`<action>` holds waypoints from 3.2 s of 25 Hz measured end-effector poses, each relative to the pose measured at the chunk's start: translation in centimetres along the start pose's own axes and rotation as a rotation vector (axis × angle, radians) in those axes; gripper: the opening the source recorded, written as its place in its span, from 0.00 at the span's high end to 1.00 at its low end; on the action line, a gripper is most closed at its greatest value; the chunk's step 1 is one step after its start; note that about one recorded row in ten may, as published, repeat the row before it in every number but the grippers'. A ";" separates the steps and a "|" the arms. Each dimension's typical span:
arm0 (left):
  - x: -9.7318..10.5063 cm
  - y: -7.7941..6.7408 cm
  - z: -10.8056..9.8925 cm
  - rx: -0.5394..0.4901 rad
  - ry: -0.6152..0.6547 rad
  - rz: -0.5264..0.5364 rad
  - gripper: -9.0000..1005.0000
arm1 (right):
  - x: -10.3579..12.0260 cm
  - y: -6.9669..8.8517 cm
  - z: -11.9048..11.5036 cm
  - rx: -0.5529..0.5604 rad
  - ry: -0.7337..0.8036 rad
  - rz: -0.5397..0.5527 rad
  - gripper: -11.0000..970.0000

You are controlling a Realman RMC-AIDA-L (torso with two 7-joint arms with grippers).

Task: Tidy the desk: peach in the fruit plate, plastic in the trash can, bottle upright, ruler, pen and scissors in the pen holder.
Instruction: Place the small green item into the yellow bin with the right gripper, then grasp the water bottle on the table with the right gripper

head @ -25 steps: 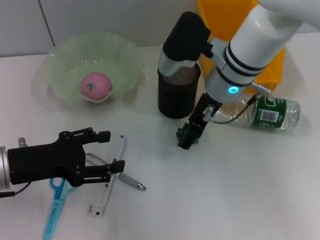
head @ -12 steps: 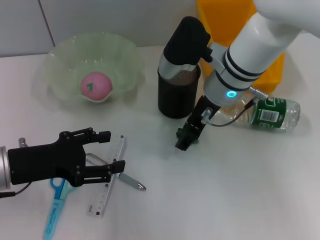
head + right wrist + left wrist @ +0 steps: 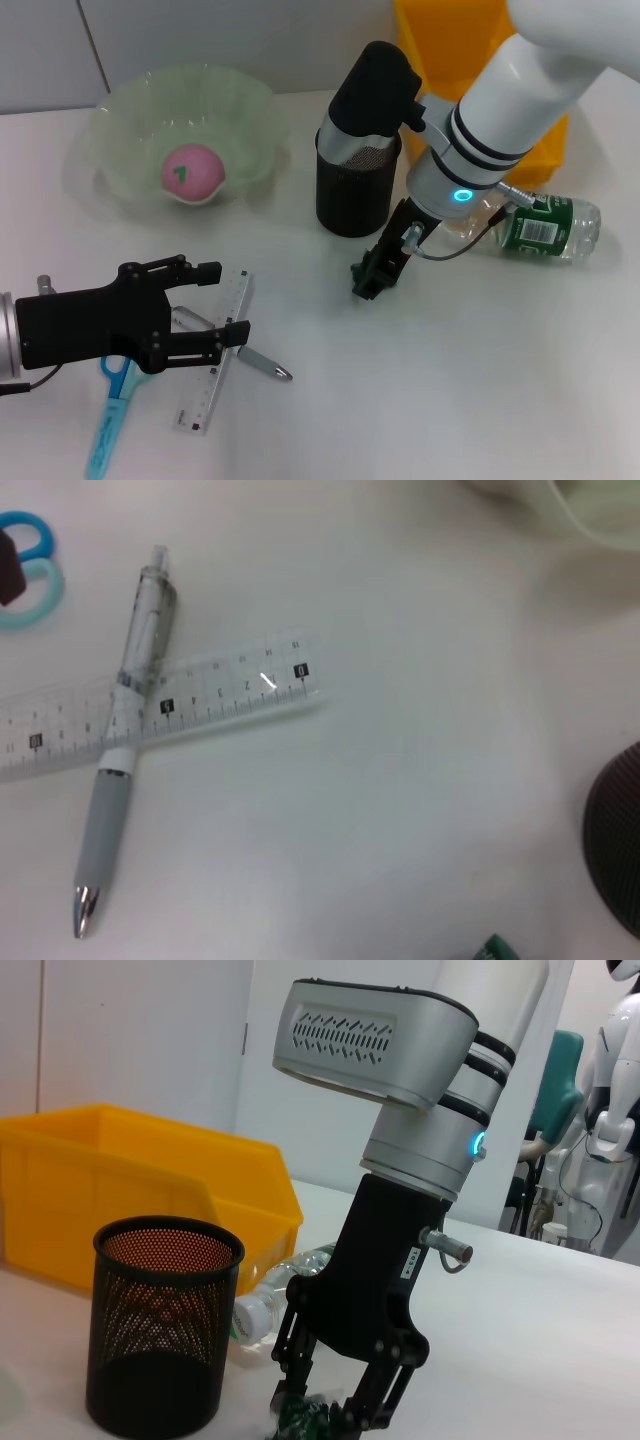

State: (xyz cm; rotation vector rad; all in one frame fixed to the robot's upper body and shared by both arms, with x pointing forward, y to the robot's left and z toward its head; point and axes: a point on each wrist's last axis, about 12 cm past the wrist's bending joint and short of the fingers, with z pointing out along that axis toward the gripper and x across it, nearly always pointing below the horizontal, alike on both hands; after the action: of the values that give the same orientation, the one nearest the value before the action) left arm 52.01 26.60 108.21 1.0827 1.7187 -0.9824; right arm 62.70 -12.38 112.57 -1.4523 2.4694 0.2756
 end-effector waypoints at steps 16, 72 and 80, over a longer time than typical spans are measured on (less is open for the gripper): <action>0.1 0.2 -0.5 -0.013 -0.002 -0.001 0.21 | 0.1 0.7 -11.1 0.015 -0.321 0.016 0.55; -0.3 0.1 -0.4 0.012 -0.003 0.000 0.23 | 5.0 -4.8 -15.1 0.266 -0.226 0.113 0.23; -0.3 0.1 -0.5 0.015 -0.006 -0.015 0.23 | 5.4 -5.1 -14.1 0.245 0.046 0.047 0.23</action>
State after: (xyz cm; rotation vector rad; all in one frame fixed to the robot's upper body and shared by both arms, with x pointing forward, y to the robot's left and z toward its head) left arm 52.02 26.97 108.59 1.0769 1.7197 -1.0079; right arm 62.82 -23.42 124.01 -1.3140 2.4724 -0.0512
